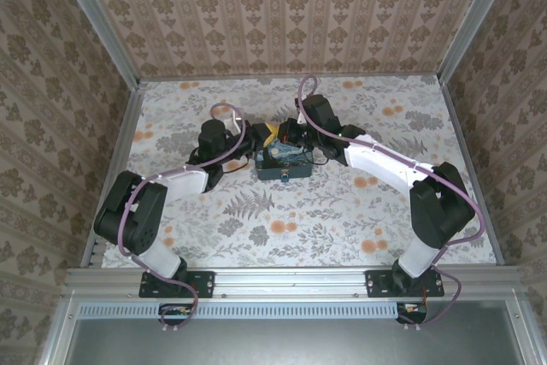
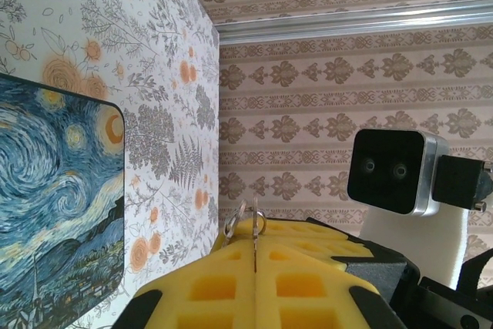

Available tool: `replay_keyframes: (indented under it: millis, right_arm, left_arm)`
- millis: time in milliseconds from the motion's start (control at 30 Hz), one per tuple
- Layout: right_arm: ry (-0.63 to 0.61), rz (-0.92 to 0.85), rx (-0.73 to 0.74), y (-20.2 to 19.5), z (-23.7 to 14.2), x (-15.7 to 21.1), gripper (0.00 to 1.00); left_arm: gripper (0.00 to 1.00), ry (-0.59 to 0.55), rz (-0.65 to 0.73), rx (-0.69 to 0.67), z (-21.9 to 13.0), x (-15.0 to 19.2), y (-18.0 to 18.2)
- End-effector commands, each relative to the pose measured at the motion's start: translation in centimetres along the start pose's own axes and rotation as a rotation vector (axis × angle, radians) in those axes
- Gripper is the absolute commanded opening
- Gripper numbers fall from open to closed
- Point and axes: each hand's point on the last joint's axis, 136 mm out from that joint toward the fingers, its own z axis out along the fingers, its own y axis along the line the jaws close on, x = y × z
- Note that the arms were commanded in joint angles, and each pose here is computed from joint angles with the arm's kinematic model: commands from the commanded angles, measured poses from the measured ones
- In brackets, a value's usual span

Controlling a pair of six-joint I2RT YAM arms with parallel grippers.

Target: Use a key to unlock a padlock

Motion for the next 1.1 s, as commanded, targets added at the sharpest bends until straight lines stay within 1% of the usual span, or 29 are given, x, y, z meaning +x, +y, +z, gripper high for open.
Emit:
replay_keyframes:
  millis: [0,100,133,167,200,267,367,400,467,567,633,667,700,767,867,967,1067]
  right_arm:
    - [-0.01,0.0,-0.02,0.2,-0.7,-0.2,0.0]
    - [-0.021,0.009,-0.002,-0.7,-1.2,-0.4,0.0]
    - [-0.027,0.017,0.006,-1.2,-1.5,-0.4,0.07]
    - [-0.031,0.025,0.015,-1.8,-1.8,-0.4,0.18]
    - [-0.043,0.037,0.024,-2.6,-2.2,-0.5,0.32]
    - [-0.057,0.056,0.042,-4.0,-3.0,-0.3,0.47]
    - [-0.071,0.067,0.065,-5.6,-4.3,0.0,0.55]
    - [-0.074,0.069,0.071,-5.9,-4.6,0.1,0.57]
    - [-0.077,0.06,0.087,-6.7,-5.2,0.2,0.6]
    - [-0.085,0.038,0.103,-7.4,-5.9,0.1,0.62]
    - [-0.097,0.023,0.108,-7.7,-6.4,-0.2,0.67]
    - [-0.104,0.014,0.111,-7.8,-6.6,-0.4,0.7]
    - [-0.114,0.006,0.116,-8.0,-6.9,-0.6,0.73]
    - [-0.13,-0.007,0.13,-8.6,-7.2,-1.0,0.81]
    - [-0.203,0.0,0.131,-8.9,-8.9,-2.5,0.99]
    - [-0.283,0.058,0.103,-9.7,-10.1,-4.2,1.0]
    - [-0.317,0.092,0.062,-10.0,-10.8,-5.7,1.0]
  left_arm:
    - [0.0,0.001,0.016,-0.013,0.1,0.2,0.9]
    - [0.0,0.0,0.022,-0.015,0.0,0.1,1.0]
    - [0.0,-0.001,0.027,-0.015,-0.1,0.0,1.0]
    - [0.0,0.0,0.032,-0.014,-0.1,0.0,0.9]
    - [0.0,0.0,0.038,-0.015,-0.3,-0.2,0.8]
    - [0.0,0.009,0.049,-0.024,-0.4,-0.2,0.9]
    - [0.0,0.016,0.068,-0.034,-0.6,-0.3,0.9]
    - [0.0,0.048,0.074,-0.03,-0.5,0.2,0.7]
    - [0.0,0.077,0.091,-0.04,-0.5,0.5,0.7]
    - [0.0,0.111,0.117,-0.057,-0.4,0.8,0.5]
    - [0.0,0.133,0.147,-0.058,-0.4,1.1,0.1]
    - [0.0,0.144,0.163,-0.066,-0.4,1.2,0.0]
    - [0.0,0.13,0.184,-0.08,-0.9,0.2,-0.1]
    - [0.0,0.146,0.229,-0.095,-1.1,0.3,-0.6]
    - [0.0,0.168,0.29,-0.127,-1.5,0.5,-1.2]
    - [0.0,0.19,0.346,-0.142,-1.7,0.6,-1.9]
    - [0.0,0.205,0.371,-0.148,-1.6,0.6,-2.2]
